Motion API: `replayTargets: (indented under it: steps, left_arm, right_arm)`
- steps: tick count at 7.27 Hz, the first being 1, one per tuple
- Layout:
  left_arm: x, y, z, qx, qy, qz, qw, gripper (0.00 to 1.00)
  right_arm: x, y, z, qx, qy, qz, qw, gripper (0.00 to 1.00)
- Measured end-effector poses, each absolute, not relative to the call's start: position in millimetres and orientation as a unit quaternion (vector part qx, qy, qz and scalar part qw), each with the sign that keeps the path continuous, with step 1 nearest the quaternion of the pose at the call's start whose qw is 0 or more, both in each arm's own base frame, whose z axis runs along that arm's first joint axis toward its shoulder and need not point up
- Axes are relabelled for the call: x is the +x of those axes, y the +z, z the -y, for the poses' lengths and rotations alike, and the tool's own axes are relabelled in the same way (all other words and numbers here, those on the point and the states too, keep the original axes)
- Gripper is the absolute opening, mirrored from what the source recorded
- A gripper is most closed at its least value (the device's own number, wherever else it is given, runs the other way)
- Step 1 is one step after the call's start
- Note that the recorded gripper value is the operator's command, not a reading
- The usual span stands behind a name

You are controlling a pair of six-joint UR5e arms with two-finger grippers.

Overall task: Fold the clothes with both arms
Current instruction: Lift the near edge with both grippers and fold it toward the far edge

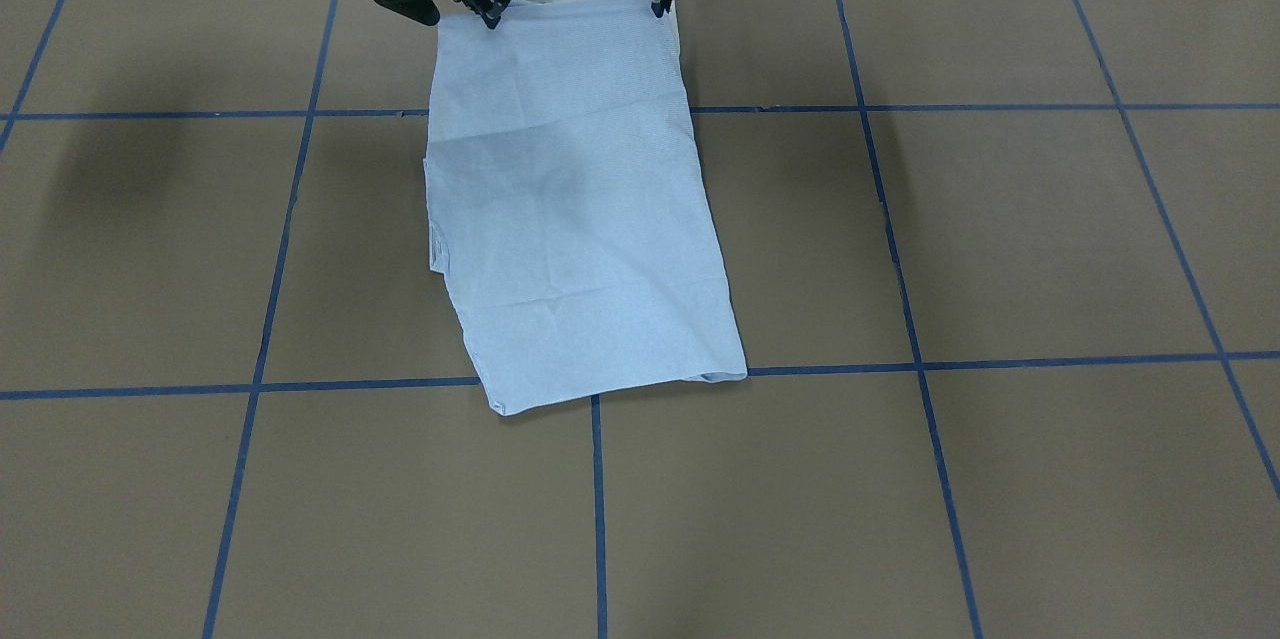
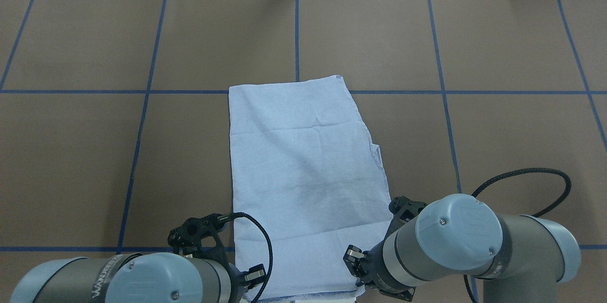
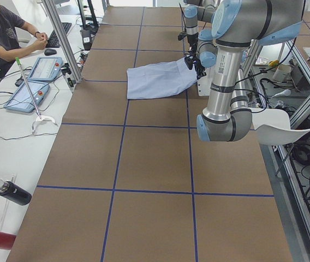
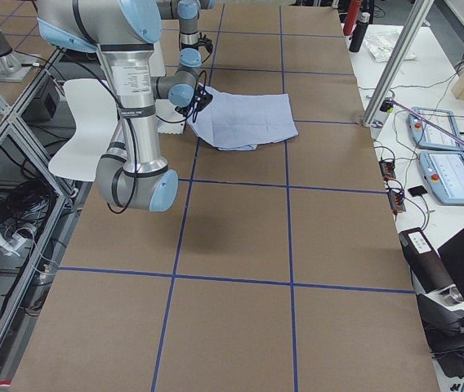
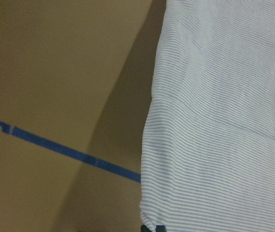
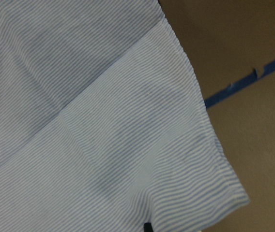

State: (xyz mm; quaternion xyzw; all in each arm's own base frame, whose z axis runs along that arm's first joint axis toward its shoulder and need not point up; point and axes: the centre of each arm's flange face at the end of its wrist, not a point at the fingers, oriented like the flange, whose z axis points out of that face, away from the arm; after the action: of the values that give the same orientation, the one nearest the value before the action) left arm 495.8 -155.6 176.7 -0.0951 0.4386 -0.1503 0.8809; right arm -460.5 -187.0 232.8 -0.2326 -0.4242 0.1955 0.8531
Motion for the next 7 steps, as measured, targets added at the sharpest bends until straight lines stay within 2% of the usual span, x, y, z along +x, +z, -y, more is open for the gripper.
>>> replayTargets:
  steps: [3, 7]
  left_arm:
    - [463, 161, 168, -0.099, -0.154, -0.455, 0.872, 0.0]
    - [424, 145, 245, -0.059, -0.177, -0.467, 0.864, 0.0]
  right_arm:
    - [-438, 201, 218, -0.234, 0.205, 0.459, 0.832, 0.0]
    - [-403, 169, 295, -0.165, 0.236, 0.511, 0.81, 0.0]
